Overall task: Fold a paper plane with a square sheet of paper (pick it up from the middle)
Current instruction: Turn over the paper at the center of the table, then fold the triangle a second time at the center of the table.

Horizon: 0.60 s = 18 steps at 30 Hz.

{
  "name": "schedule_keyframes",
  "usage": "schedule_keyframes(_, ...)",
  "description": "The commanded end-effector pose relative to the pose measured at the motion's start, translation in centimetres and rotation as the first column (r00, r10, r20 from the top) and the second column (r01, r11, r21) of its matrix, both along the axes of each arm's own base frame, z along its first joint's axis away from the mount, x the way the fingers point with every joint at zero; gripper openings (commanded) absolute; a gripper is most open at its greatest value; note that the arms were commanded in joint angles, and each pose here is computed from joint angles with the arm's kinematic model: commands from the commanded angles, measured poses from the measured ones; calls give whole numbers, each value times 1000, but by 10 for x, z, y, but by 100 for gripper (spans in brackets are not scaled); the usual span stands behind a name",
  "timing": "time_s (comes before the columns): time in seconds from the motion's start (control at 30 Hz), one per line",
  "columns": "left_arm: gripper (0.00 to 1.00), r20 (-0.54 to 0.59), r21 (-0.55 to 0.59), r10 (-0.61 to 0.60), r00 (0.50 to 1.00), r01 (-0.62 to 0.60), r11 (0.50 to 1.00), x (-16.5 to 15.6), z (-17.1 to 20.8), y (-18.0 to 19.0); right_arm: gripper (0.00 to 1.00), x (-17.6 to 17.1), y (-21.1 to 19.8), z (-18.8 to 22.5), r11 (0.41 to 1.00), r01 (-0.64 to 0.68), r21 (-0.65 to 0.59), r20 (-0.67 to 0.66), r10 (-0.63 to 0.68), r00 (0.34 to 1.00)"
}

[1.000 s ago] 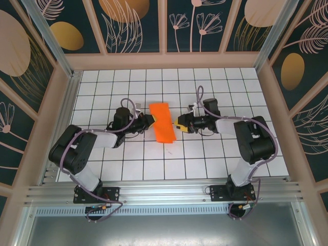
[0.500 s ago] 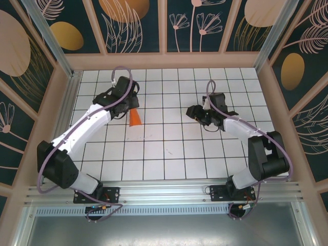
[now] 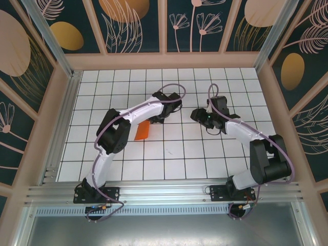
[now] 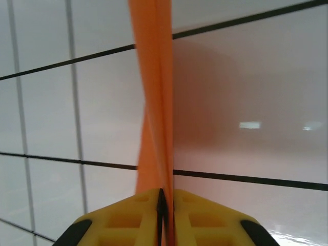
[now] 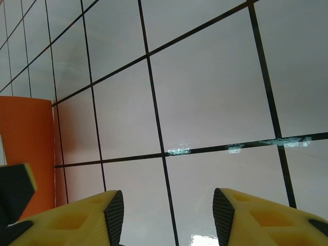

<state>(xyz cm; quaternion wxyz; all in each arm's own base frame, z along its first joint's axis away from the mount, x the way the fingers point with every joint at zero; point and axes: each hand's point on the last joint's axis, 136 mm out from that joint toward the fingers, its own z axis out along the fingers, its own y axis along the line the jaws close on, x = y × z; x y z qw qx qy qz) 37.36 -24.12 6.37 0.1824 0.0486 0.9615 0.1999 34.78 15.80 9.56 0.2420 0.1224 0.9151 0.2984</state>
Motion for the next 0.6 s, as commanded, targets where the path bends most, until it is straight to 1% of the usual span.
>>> schedule_keyframes(0.0,19,-50,-129,-33,998,26,991,0,-17,-33,52,-2,-9,5,1000,13,-21,18,-12,1000)
schedule_keyframes(0.07,26,-53,-166,-40,998,31,986,2,-17,-41,52,-2,-10,6,1000,14,-24,16,-13,1000)
schedule_keyframes(0.1,31,-47,-197,-49,998,39,980,2,-13,-47,52,-2,-10,7,1000,15,-26,17,-15,1000)
schedule_keyframes(0.17,39,-24,-274,-72,997,63,960,5,1,-58,52,-1,-10,9,1000,16,-24,23,-15,1000)
schedule_keyframes(0.2,44,-15,-317,-83,996,74,945,5,9,-64,52,0,-10,10,1000,16,-26,25,-15,1000)
schedule_keyframes(0.27,50,6,-396,-95,995,90,914,4,26,-69,52,3,-9,12,999,11,-36,30,-10,999)
schedule_keyframes(0.3,54,40,-440,-91,995,100,892,8,37,-71,52,5,-9,12,999,14,-49,29,-12,1000)
schedule_keyframes(0.33,59,55,-483,-86,995,102,870,8,45,-69,52,7,-7,12,998,7,-62,28,-6,1000)
schedule_keyframes(0.37,61,68,-517,-75,995,99,850,7,51,-65,52,8,-2,12,997,-7,-74,29,10,1000)
schedule_keyframes(0.43,65,100,-599,-32,994,86,796,7,62,-50,52,10,15,9,992,-45,-116,17,47,999)
schedule_keyframes(0.5,70,113,-671,33,993,51,739,6,65,-28,51,10,43,6,985,-104,-140,2,106,994)
schedule_keyframes(0.57,71,116,-730,105,988,13,683,4,65,-3,50,9,78,1,973,-173,-154,-17,173,985)
